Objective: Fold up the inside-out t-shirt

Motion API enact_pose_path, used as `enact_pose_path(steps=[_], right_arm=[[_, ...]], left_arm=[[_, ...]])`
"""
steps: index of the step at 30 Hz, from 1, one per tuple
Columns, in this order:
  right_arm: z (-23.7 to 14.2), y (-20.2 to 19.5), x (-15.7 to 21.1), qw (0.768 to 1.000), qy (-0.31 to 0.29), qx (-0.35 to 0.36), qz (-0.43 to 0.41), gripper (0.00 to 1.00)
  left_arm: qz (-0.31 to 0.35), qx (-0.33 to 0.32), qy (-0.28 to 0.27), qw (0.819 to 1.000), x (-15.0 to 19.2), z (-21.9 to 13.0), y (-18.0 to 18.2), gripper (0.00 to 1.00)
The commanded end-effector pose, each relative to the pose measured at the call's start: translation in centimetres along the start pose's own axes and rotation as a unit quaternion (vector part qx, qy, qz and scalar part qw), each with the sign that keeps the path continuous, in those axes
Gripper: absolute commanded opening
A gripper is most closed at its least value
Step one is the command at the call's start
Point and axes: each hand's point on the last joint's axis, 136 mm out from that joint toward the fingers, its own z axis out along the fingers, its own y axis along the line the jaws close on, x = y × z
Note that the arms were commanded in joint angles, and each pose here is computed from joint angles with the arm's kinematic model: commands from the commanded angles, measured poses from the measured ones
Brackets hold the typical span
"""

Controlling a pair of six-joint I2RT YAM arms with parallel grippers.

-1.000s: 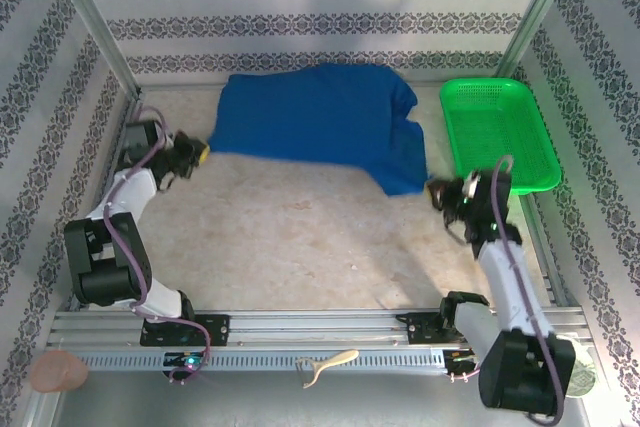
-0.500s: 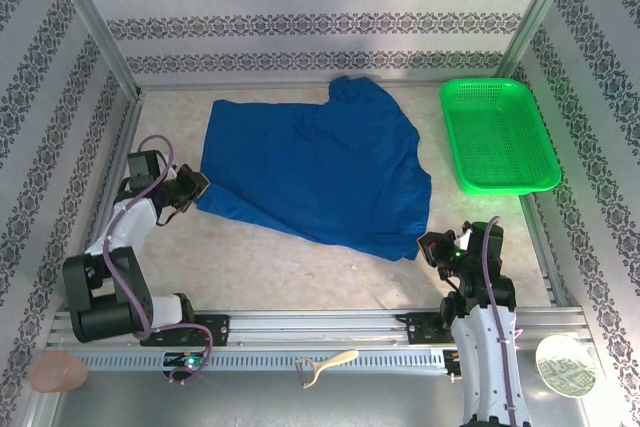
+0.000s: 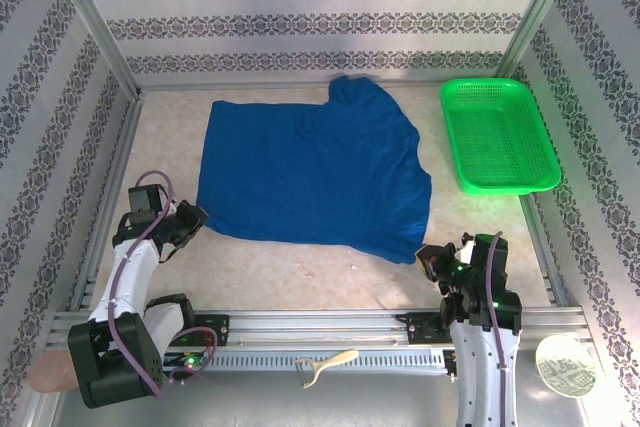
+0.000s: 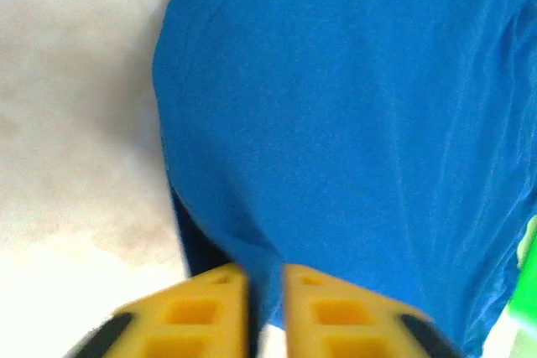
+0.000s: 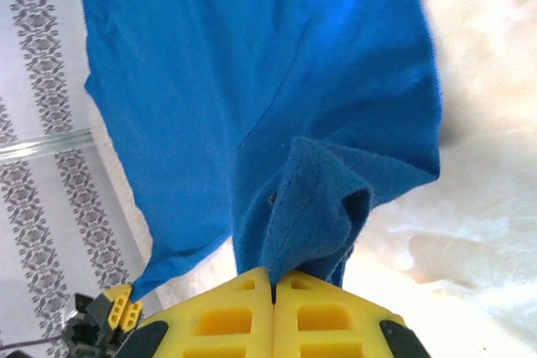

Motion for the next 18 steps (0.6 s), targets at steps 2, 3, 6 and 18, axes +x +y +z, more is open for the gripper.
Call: enact_pose_path(steps=[2, 3, 6, 18], right_arm=[[-2.2, -3.1, 3.3, 0.995, 0.038, 0.082, 0.034, 0.42], [-2.7, -3.1, 3.5, 0.995, 0.037, 0.087, 0.033, 0.49], [-3.7, -2.0, 3.2, 0.996, 0.021, 0.085, 0.034, 0.54], [2.6, 5.0, -8.8, 0.996, -0.068, 0.05, 0.003, 0.4]], left_arm=[[0.014, -0.034, -0.029, 0.999, -1.6, -1.7, 0.2, 0.5], [0.023, -0.039, -0.038, 0.998, -2.3, -2.2, -0.3, 0.58], [0.041, -0.037, -0.07, 0.996, -5.0, -4.0, -2.5, 0.68], [0.049, 0.081, -0.02, 0.995, -11.6, 1.0, -11.4, 0.73]])
